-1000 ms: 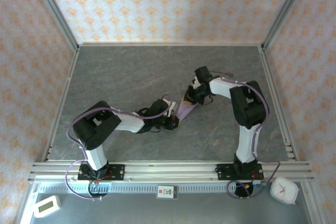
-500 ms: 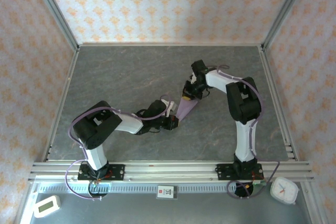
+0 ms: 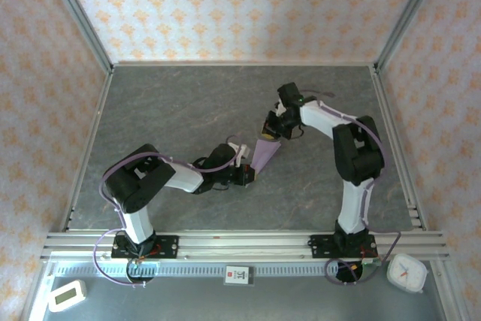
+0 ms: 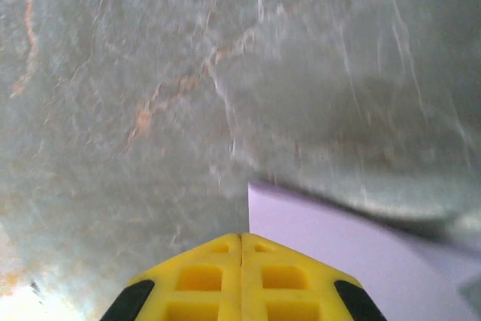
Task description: Fold a paper plane with a square sheet of paper (pick it up from the middle)
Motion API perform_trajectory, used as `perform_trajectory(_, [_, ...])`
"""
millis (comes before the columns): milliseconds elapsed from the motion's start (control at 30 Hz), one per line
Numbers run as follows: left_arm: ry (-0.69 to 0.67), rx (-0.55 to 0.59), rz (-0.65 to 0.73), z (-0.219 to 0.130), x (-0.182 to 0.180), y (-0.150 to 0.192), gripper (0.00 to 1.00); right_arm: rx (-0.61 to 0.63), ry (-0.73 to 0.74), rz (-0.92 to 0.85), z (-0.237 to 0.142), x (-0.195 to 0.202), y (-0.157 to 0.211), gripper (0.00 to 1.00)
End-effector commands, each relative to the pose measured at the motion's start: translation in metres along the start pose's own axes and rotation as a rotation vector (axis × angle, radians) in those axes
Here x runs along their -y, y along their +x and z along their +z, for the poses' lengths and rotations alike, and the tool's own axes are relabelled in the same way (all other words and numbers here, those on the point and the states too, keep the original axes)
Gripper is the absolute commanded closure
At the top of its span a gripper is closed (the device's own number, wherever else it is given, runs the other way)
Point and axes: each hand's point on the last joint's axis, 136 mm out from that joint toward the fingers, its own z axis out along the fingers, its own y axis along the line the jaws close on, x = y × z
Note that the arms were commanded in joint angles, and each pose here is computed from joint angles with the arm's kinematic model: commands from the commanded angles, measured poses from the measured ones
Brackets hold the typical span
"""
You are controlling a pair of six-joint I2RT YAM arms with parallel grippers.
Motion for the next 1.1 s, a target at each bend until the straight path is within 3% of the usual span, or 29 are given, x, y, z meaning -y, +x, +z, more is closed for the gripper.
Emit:
perform_trajectory(0, [-0.09, -0.104, -0.087, 0.0, -0.036, 0.038, 1.0, 0.07, -0.127, -0.015, -0.027, -0.022, 0.011, 1.0])
perform_trajectory(467, [-0.076, -0.102, -0.121, -0.002, -0.04, 0.041, 1.0, 0.03, -0.284, -0.017, -0.005, -0.01, 0.089, 1.0])
perform_trajectory(1067, [-0.071, -0.107, -0.132, -0.002, -0.043, 0.041, 1.0, -0.008, -0.25, -0.015, 0.019, 0.012, 0.102, 1.0])
